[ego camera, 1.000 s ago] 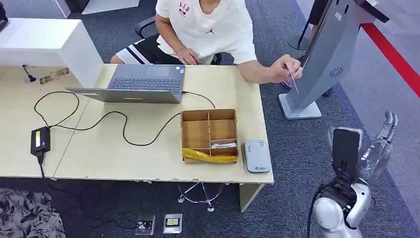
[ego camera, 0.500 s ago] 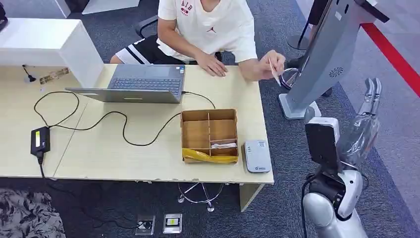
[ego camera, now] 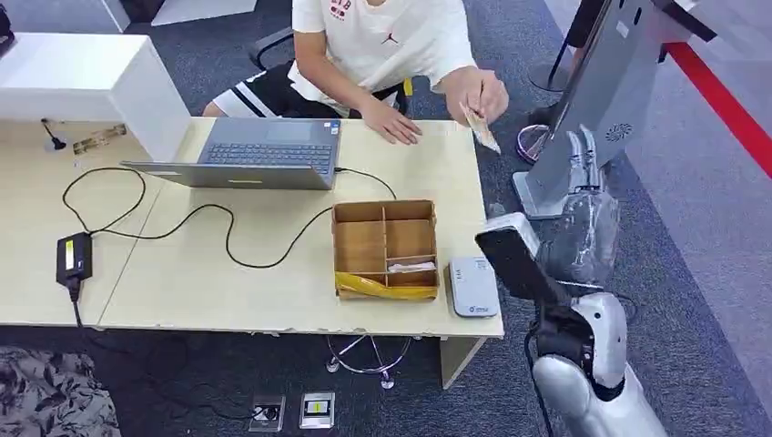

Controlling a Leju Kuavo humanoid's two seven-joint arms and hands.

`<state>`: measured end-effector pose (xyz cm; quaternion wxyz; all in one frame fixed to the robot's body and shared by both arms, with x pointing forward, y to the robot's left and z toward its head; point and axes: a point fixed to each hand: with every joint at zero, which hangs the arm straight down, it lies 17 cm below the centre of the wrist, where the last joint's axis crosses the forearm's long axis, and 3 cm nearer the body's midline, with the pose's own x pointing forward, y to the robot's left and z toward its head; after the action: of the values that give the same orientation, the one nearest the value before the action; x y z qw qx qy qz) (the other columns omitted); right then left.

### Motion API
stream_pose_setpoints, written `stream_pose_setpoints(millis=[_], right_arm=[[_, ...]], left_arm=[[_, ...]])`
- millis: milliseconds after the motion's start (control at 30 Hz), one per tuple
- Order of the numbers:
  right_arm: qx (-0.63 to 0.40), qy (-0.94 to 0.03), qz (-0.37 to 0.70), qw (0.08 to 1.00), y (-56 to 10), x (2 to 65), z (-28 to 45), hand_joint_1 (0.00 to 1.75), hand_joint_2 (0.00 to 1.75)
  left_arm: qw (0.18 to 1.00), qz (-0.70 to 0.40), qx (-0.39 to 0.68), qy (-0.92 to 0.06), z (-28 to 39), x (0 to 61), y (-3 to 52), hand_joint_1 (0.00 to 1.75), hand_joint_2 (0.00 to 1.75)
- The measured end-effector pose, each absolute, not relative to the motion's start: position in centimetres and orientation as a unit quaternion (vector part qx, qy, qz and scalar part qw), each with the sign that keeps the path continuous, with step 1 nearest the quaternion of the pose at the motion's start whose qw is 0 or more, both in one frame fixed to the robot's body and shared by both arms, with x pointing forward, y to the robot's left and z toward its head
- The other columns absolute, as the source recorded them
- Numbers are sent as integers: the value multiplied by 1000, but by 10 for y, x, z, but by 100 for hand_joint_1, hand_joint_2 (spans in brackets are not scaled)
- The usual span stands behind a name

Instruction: Pass the card to the sensor for recognition and then transmit it.

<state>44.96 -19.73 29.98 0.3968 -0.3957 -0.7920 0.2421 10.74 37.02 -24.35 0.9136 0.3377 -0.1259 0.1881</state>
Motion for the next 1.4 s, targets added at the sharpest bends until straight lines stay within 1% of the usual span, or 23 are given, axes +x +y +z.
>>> stream_pose_setpoints(millis=[33, 100, 133, 400, 800, 833, 867, 900, 933, 967, 1067, 1333, 1367, 1400], right_arm=[[-391, -787, 261, 400, -190, 451, 295, 0, 175], [-368, -768, 330, 407, -157, 458, 278, 0, 175], [-368, -765, 337, 407, -154, 459, 275, 0, 175], [-377, -748, 376, 396, -139, 472, 259, 0, 175], [-372, -732, 402, 406, -124, 483, 233, 0, 175], [-372, -730, 404, 407, -123, 484, 231, 38, 175], [-372, -729, 405, 407, -122, 484, 230, 155, 175], [-372, -728, 407, 407, -122, 484, 228, 155, 175], [-371, -728, 408, 407, -121, 484, 227, 168, 175], [-372, -728, 408, 407, -121, 484, 226, 171, 175], [-372, -727, 412, 405, -119, 484, 223, 175, 175], [-377, -721, 412, 409, -123, 487, 218, 175, 175], [-378, -721, 412, 409, -123, 487, 218, 171, 175], [-379, -721, 412, 410, -124, 487, 218, 171, 175]], left_arm=[[914, 186, 337, -127, -244, 108, 370, 0, 175], [919, 177, 327, -132, -245, 112, 366, 0, 175], [919, 176, 326, -132, -246, 113, 365, 0, 175], [922, 175, 318, -132, -247, 114, 360, 0, 175], [923, 172, 314, -138, -247, 117, 356, 0, 175], [923, 170, 314, -140, -247, 117, 356, 0, 175], [924, 169, 313, -140, -247, 117, 355, 0, 175], [924, 168, 313, -141, -247, 118, 355, 0, 175], [924, 168, 313, -141, -247, 118, 355, 0, 175], [924, 167, 313, -141, -247, 118, 355, 0, 175], [924, 166, 313, -141, -247, 118, 355, 0, 175], [925, 160, 314, -143, -247, 119, 355, 0, 175], [925, 158, 314, -144, -247, 119, 355, 0, 175], [925, 158, 314, -144, -247, 119, 355, 0, 175]])
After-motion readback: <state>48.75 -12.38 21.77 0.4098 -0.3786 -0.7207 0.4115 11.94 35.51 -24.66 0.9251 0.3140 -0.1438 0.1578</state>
